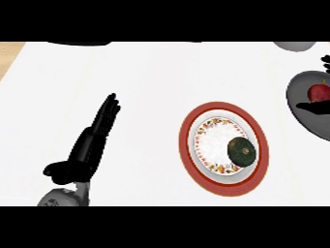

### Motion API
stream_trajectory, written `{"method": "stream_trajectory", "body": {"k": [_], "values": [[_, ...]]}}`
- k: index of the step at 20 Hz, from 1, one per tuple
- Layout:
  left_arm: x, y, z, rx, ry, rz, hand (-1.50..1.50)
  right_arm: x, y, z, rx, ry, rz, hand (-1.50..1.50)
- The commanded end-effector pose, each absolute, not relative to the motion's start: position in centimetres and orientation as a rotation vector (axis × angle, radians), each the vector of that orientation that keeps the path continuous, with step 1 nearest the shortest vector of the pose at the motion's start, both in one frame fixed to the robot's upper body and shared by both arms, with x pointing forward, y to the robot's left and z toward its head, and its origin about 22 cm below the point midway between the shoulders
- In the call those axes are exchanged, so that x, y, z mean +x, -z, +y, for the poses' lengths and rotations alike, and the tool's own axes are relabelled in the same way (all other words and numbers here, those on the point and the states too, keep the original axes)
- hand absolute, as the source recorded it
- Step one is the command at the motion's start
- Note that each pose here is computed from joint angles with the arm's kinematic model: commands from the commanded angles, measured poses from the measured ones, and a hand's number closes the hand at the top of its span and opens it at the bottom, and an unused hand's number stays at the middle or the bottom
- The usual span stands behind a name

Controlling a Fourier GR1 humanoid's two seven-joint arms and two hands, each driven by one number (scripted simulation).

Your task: Pick the pear from the plate and place it in the pan

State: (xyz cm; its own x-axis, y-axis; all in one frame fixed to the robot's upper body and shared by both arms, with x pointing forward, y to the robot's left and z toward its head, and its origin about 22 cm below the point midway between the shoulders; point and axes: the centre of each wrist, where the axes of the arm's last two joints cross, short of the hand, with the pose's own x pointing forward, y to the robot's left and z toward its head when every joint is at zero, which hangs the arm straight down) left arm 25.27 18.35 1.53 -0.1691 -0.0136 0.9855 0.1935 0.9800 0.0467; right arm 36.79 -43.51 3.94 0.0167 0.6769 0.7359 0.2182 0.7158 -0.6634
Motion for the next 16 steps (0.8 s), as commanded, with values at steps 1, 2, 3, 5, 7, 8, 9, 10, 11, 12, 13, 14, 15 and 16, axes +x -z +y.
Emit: {"method": "stream_trajectory", "body": {"k": [1, 2, 3, 5, 7, 8, 9, 10, 11, 12, 13, 14, 15, 16], "values": [[24.8, -0.9, 19.1, -0.125, 0.18, -1.715, 0.0, 36.5, -3.4, -43.5, -0.701, -0.233, -1.669, -1.5], [25.0, -1.1, 19.0, -0.13, 0.18, -1.726, 0.0, 35.6, -2.8, -44.3, -0.668, -0.228, -1.694, -1.5], [24.7, -1.6, 19.3, -0.138, 0.174, -1.723, 0.0, 35.8, -4.4, -45.4, -0.667, -0.17, -1.702, -1.5], [25.6, -1.8, 18.6, -0.121, 0.172, -1.717, 0.0, 35.4, -5.5, -46.7, -0.606, -0.114, -1.707, -1.5], [25.3, -1.8, 19.8, -0.1, 0.185, -1.726, 0.0, 34.0, -3.9, -47.3, -0.544, -0.103, -1.695, -1.5], [25.4, -1.8, 18.8, -0.114, 0.16, -1.708, 0.0, 33.0, -6.6, -50.2, -0.502, -0.088, -1.709, -1.5], [25.5, -2.0, 19.0, -0.095, 0.18, -1.727, 0.0, 32.3, -5.5, -50.3, -0.466, -0.069, -1.701, -1.5], [25.4, -1.9, 19.3, -0.108, 0.157, -1.728, 0.0, 32.3, -5.9, -50.4, -0.44, -0.057, -1.717, -1.5], [25.3, -1.9, 19.6, -0.108, 0.148, -1.707, 0.0, 30.9, -5.8, -51.8, -0.4, -0.05, -1.719, -1.5], [25.4, -1.7, 19.8, -0.097, 0.172, -1.719, 0.0, 30.5, -5.4, -51.9, -0.356, -0.077, -1.702, -1.5], [26.1, -2.0, 19.4, -0.099, 0.153, -1.729, 0.0, 30.2, -4.7, -51.8, -0.304, -0.063, -1.725, -1.5], [25.9, -2.1, 19.5, -0.112, 0.162, -1.726, 0.0, 30.0, -3.8, -51.4, -0.265, -0.075, -1.71, -1.5], [24.6, -1.9, 20.2, -0.097, 0.174, -1.728, 0.0, 28.5, -4.9, -53.4, -0.249, -0.076, -1.712, -1.5], [25.8, -1.9, 20.6, -0.09, 0.164, -1.721, 0.0, 28.3, -5.7, -54.0, -0.239, -0.136, -1.712, -1.5]]}}
